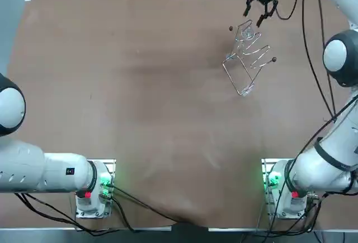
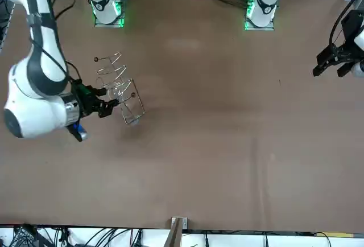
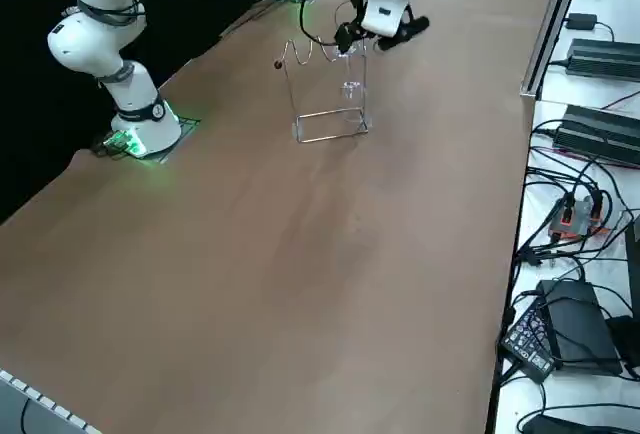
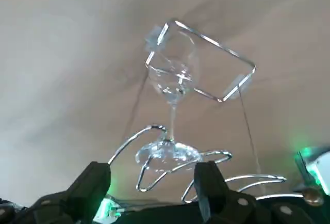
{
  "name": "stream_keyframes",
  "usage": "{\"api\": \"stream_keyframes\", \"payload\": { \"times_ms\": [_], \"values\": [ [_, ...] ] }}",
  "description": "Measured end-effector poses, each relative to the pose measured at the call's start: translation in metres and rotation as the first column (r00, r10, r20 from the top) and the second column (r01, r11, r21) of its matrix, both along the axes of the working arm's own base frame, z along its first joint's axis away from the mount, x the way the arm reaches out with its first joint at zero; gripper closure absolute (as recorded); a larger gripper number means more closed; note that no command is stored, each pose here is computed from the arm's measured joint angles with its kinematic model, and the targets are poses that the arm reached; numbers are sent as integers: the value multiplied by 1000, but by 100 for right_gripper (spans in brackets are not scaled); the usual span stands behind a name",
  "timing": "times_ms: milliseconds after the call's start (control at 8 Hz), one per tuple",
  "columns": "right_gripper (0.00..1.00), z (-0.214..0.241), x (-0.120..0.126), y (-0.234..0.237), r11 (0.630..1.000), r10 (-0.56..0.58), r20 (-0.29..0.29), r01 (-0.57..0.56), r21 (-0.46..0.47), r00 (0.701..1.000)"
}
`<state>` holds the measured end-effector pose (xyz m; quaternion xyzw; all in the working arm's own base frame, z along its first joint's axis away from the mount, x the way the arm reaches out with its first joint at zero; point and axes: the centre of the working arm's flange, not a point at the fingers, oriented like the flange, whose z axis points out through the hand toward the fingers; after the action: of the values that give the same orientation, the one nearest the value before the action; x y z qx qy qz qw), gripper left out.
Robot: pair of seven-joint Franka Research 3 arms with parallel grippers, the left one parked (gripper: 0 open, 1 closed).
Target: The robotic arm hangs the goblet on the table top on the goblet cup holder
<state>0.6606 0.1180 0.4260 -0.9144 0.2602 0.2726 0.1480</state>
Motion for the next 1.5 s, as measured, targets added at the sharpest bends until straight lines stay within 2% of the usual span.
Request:
{"api": "stream_keyframes", "payload": {
  "times_ms": [250,375,500,625,875,1000,1125,1500],
  "values": [
    [0,37,10,-23,998,66,140,-64,-20,988],
    [0,55,17,-32,992,125,228,-116,-54,965],
    [0,71,23,-40,978,201,309,-175,-110,929],
    [0,79,28,-50,947,310,358,-254,-194,881],
    [0,81,34,-70,844,525,366,-414,-340,768],
    [0,83,36,-82,804,584,358,-460,-378,728],
    [0,86,37,-98,782,612,351,-477,-401,708],
    [0,115,28,-136,782,605,354,-446,-437,714]
  ]
}}
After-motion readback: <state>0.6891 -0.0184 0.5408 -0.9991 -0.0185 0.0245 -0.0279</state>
